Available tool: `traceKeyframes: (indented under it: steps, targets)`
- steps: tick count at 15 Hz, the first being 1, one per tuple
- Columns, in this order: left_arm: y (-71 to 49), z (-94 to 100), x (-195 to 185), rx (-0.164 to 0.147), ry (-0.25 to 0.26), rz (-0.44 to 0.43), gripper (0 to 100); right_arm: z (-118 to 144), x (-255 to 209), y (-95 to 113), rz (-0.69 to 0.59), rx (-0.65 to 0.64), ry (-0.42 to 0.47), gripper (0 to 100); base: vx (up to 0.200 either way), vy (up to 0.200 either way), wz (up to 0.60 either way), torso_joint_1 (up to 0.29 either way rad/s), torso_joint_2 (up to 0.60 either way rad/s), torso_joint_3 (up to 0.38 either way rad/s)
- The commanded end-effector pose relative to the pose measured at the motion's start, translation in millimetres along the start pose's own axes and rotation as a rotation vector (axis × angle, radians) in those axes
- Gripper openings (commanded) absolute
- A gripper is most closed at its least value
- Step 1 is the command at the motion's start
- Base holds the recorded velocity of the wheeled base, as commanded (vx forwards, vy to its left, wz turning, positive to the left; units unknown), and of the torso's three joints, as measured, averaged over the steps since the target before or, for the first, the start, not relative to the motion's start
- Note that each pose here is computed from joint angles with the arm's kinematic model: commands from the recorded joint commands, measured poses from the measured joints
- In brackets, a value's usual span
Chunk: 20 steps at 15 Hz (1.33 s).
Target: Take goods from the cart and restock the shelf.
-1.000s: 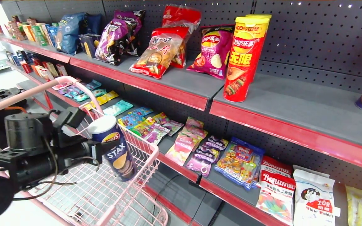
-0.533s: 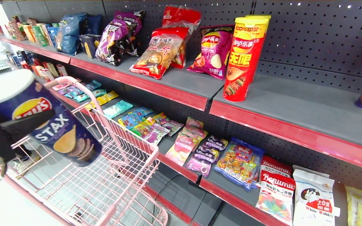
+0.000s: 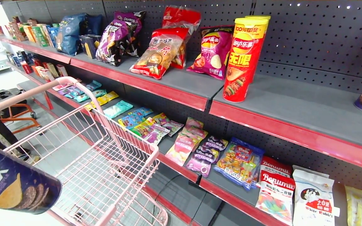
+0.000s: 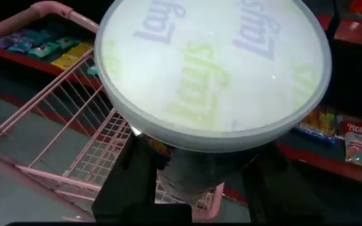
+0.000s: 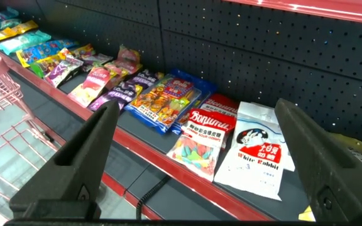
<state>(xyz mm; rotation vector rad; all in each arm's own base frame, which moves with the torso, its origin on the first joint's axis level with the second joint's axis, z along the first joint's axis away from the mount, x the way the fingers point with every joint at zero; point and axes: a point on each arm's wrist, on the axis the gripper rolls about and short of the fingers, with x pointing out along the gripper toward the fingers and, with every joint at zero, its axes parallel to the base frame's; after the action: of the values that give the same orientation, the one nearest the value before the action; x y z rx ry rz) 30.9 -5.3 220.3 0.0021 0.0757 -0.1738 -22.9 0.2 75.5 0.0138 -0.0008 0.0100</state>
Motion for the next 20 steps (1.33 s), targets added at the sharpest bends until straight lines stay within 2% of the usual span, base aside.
traceKeyframes:
  steps: [1,4,5,7,13,17,20]
  targets:
    - [0.1,-3.8,-14,0.013,-0.049,0.015,0,0,0,0,0.001,0.0,0.001,100,0.0,0.0,-0.6,0.007,0.01,0.007]
    - [0.6,-6.6,-20,0.015,-0.043,0.042,0,0,0,0,0.001,0.002,0.001,100,0.0,0.0,-0.6,-0.002,0.0,0.005]
    - [0.9,-10.0,-28,0.053,-0.047,0.06,0,0,0,0,0.001,0.002,0.001,100,0.0,0.0,-0.6,0.007,0.0,0.007]
    - [0.8,-15.6,-36,0.096,-0.053,0.06,0,0,0,0,0.001,0.002,0.001,100,0.0,0.0,-0.6,-0.002,0.0,0.002]
    - [1.4,-20.7,-42,0.095,-0.068,0.094,0,0,0,0,0.001,0.0,0.001,100,0.0,0.0,-0.6,0.004,0.0,-0.002]
    - [1.4,-22.3,-44,0.099,-0.074,0.096,0,0,0,0,0.002,-0.003,0.002,100,0.0,0.0,0.0,0.0,0.0,0.0]
    - [1.3,-25.0,-46,0.101,-0.073,0.093,0,0,0,0,0.002,-0.003,0.002,100,0.0,0.0,0.0,0.098,-0.27,-0.18]
